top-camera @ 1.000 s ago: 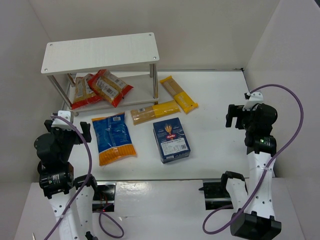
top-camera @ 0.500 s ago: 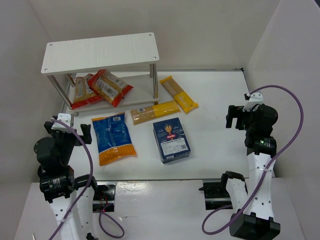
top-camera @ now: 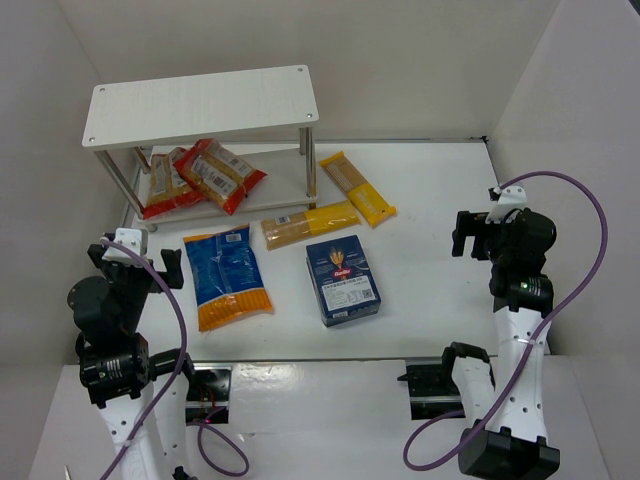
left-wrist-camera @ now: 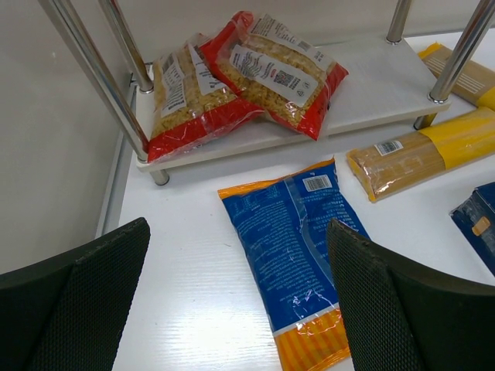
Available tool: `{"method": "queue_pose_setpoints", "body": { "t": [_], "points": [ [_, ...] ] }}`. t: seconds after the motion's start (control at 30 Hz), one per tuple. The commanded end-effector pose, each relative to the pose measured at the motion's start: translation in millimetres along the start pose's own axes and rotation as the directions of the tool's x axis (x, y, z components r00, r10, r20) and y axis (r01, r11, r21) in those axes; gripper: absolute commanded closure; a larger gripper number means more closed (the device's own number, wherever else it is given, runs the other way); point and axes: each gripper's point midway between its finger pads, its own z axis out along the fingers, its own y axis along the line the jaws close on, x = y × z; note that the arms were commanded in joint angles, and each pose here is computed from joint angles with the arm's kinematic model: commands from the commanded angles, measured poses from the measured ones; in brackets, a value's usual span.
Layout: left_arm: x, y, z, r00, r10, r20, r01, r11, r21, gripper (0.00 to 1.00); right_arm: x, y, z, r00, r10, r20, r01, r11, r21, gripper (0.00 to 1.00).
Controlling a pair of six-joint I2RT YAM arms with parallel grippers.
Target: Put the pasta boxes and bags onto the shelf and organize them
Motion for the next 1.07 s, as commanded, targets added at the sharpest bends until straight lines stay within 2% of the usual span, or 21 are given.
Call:
{"method": "queue_pose_setpoints", "body": {
  "t": [0.0, 1.03],
  "points": [
    [-7.7, 0.1, -1.6, 0.999, 0.024, 0.036, -0.024, 1.0, 0.0, 0.0, -8.6, -1.6, -1.4, 0.999, -0.016, 0.041, 0.016, 1.0, 0.004, 0.01],
    [-9.1, -0.3, -3.4, 0.999, 0.027, 0.044, -0.027, 1.0, -0.001, 0.0, -8.6, -1.6, -1.4, 0.999, -0.016, 0.041, 0.016, 1.0, 0.004, 0.01]
  ]
}}
